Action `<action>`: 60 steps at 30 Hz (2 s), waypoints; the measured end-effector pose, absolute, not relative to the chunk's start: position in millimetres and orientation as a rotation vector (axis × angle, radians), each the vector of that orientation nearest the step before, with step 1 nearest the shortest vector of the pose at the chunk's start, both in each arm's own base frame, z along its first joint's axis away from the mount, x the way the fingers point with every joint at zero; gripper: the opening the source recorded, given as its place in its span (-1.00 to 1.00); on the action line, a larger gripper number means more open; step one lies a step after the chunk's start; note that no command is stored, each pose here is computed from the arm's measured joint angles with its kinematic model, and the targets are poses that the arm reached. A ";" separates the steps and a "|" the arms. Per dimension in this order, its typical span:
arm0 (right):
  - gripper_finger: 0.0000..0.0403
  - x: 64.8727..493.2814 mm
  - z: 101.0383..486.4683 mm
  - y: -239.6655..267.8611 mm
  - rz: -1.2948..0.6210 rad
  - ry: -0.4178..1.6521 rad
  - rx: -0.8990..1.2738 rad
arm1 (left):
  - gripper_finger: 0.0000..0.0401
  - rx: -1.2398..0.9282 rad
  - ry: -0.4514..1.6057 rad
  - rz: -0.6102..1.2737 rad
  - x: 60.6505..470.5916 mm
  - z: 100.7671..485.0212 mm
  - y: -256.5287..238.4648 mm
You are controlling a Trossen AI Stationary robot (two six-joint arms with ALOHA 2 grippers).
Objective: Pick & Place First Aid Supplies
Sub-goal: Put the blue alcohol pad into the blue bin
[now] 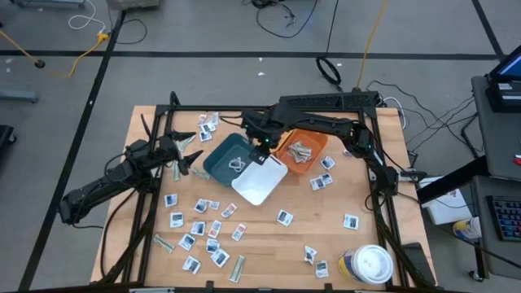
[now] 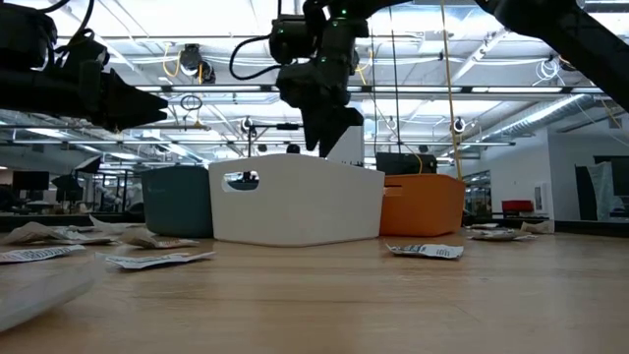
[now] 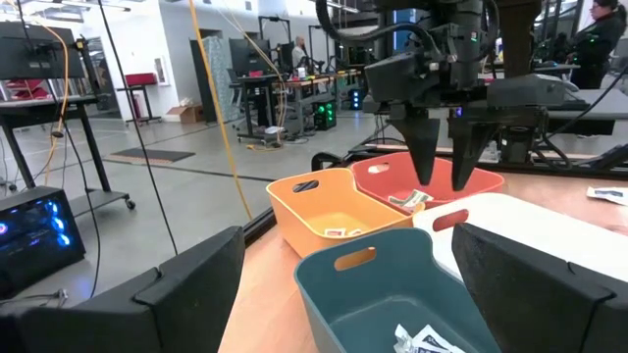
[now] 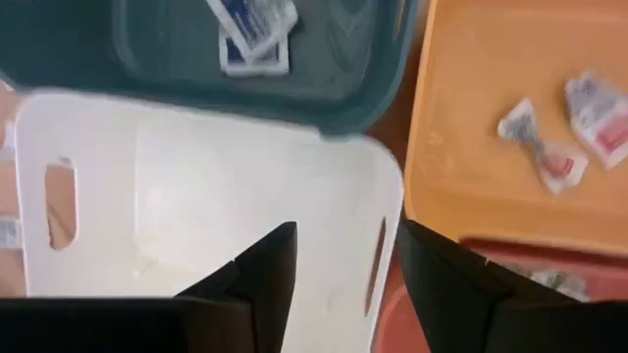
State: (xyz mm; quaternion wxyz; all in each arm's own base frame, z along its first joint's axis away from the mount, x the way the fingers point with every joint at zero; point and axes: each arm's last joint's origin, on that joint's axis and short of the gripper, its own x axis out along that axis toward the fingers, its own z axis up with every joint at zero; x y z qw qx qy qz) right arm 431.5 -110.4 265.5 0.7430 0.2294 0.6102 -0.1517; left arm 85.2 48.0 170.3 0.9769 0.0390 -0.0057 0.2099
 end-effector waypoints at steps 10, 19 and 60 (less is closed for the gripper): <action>-0.15 392.8 270.9 -109.2 -0.357 1.338 0.524 | 0.83 0.079 -0.012 0.423 85.2 170.4 48.0; -0.15 317.1 254.4 -107.3 -0.459 1.216 0.629 | 0.83 0.079 -0.012 0.423 85.2 170.3 48.0; 0.49 165.8 174.4 -58.8 -0.614 1.243 0.690 | 0.83 0.079 -0.012 0.423 85.2 170.3 48.0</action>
